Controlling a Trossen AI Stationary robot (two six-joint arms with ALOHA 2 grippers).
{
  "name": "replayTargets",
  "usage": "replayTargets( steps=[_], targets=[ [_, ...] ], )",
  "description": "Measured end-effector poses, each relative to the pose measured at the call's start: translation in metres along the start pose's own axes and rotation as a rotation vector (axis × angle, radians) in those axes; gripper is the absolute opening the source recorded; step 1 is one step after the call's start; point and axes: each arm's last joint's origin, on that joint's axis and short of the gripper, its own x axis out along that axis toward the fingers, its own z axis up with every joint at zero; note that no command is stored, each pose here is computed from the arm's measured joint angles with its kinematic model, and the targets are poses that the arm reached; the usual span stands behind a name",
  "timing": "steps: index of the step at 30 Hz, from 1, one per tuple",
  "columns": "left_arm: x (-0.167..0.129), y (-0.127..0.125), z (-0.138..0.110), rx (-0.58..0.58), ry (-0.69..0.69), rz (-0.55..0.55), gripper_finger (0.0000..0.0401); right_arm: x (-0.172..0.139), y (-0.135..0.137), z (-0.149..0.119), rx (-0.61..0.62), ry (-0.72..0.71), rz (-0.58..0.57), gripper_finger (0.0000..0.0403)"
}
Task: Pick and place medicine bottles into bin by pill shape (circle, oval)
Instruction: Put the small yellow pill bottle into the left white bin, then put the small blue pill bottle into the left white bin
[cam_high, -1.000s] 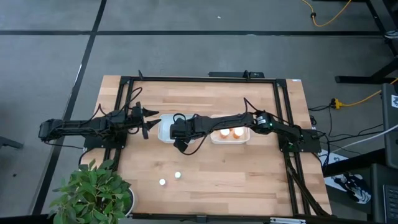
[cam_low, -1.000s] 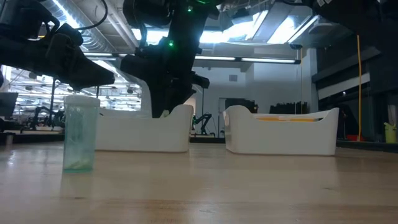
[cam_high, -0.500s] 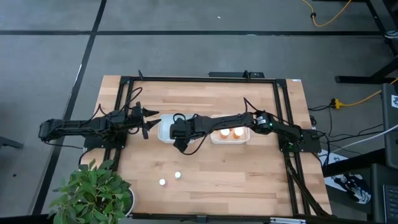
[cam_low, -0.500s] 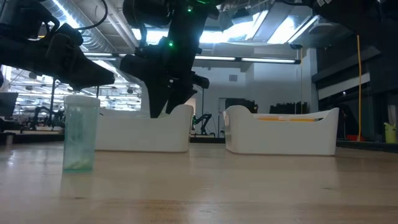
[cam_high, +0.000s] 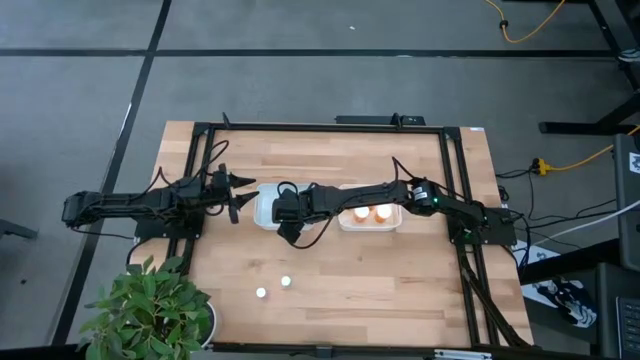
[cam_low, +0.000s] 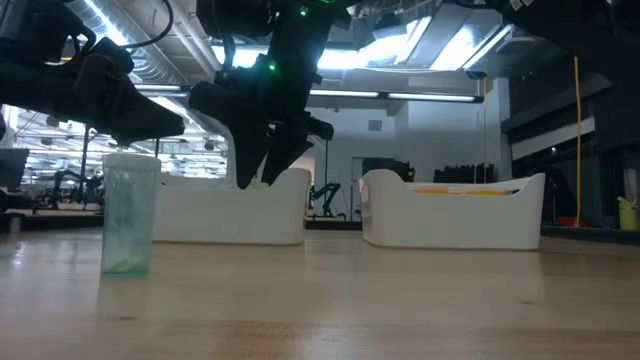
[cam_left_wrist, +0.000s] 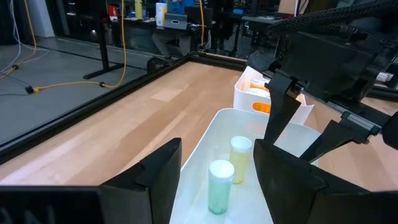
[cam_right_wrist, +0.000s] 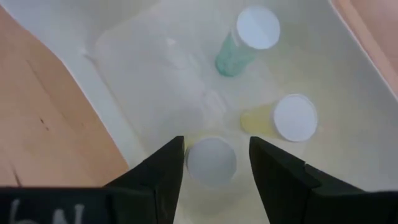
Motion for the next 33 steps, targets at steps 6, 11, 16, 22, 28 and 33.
replayTargets(
  steps=[6, 11, 16, 22, 28, 33],
  targets=[
    [0.000, 0.000, 0.000, 0.000, 0.000, 0.000, 0.0194, 0.000, 0.000, 0.000, 0.001, -0.002, 0.002, 0.0184],
    [0.000, 0.000, 0.000, 0.000, 0.000, 0.000, 0.0194, -0.009, 0.000, 0.005, 0.004, -0.016, 0.002, 0.0184],
    [0.000, 0.000, 0.000, 0.000, 0.000, 0.000, 0.0194, -0.037, 0.001, 0.019, 0.022, -0.077, 0.009, 0.0184],
    [0.000, 0.000, 0.000, 0.000, 0.001, 0.000, 0.0194, -0.072, 0.012, 0.008, 0.017, -0.070, 0.052, 0.0184],
    [0.000, 0.000, 0.000, 0.000, 0.000, 0.000, 0.0194, -0.092, 0.044, -0.021, -0.046, 0.008, 0.156, 0.0184],
    [0.000, 0.000, 0.000, 0.000, 0.000, 0.000, 0.0194, -0.109, 0.077, -0.053, -0.142, 0.050, 0.236, 0.0184]
  ],
)
